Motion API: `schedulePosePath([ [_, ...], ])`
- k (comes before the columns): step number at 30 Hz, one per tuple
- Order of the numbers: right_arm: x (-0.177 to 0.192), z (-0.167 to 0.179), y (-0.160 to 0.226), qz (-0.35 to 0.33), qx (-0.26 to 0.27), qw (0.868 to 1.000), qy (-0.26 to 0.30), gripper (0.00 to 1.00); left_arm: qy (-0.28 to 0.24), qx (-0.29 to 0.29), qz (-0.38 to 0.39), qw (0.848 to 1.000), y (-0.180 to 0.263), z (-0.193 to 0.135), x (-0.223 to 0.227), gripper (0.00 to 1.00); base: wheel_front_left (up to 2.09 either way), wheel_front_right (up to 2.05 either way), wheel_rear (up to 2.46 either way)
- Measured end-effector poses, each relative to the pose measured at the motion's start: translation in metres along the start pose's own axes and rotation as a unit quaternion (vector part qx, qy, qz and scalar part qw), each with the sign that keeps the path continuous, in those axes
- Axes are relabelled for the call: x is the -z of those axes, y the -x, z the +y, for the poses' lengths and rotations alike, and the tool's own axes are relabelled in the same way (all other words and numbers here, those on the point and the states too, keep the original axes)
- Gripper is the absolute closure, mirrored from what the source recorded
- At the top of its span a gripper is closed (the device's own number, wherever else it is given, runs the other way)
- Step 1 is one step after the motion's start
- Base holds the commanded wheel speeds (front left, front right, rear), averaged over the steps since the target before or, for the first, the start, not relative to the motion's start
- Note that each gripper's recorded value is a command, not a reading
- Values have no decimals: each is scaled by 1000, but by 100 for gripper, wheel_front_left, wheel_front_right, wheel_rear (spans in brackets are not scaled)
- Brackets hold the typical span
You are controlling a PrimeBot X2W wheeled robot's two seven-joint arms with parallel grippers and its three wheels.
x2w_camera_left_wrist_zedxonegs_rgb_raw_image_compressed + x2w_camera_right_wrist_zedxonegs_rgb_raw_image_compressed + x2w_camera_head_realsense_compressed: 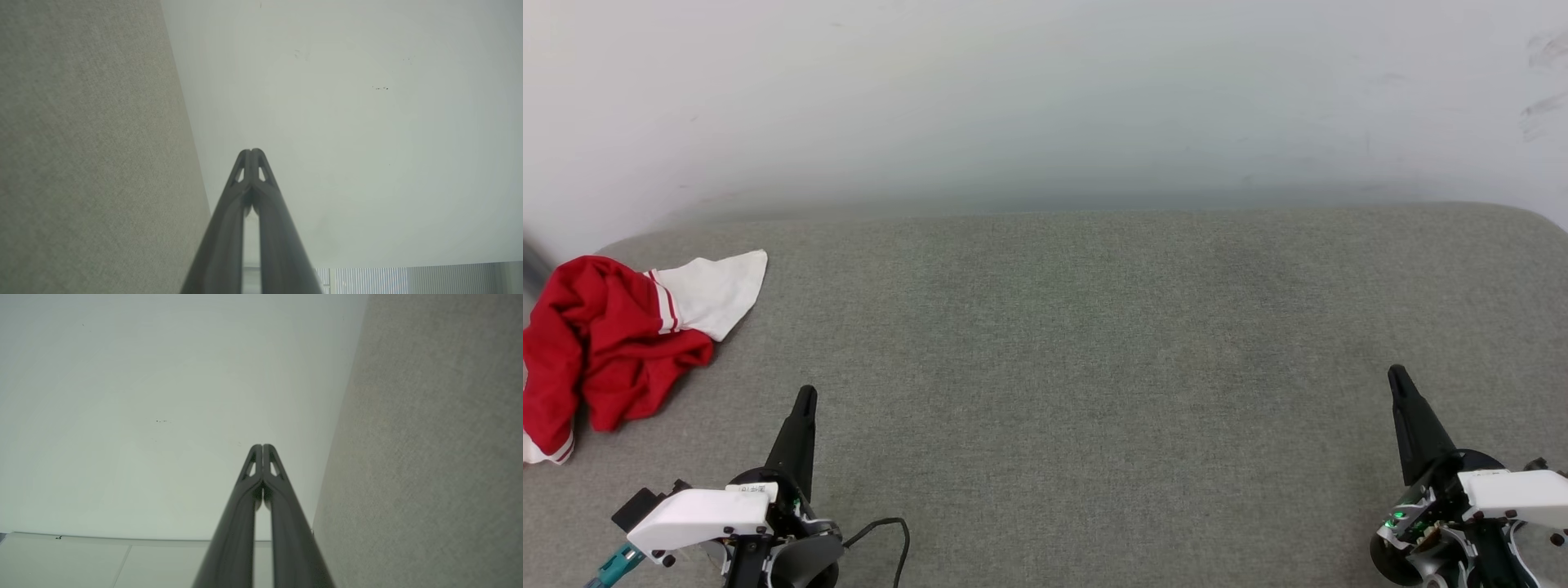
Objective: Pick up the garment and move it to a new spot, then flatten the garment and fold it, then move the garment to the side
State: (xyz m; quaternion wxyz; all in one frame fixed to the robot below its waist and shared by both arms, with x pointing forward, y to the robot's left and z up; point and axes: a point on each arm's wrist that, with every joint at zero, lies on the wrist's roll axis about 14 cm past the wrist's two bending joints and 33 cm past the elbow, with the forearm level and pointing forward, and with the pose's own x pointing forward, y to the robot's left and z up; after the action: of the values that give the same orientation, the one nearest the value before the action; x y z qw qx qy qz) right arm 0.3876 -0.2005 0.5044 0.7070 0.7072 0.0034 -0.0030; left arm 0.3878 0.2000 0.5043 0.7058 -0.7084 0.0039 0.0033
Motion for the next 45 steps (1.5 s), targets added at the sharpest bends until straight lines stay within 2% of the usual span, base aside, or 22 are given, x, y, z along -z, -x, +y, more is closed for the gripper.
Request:
schedulePosePath([
  [37, 0, 0, 0, 0, 0, 1000, 0, 100, 0, 0, 0, 1000, 0, 0, 0, 100, 0, 0, 0],
  [38, 0, 0, 0, 0, 0, 1000, 0, 0, 0, 0, 0, 1000, 0, 0, 0, 0, 0, 0, 0],
  [45, -1, -31, 15, -4, 46, 999, -1, 0, 4, -47, -4, 999, 15, 31, 1, 0, 0, 0, 0],
])
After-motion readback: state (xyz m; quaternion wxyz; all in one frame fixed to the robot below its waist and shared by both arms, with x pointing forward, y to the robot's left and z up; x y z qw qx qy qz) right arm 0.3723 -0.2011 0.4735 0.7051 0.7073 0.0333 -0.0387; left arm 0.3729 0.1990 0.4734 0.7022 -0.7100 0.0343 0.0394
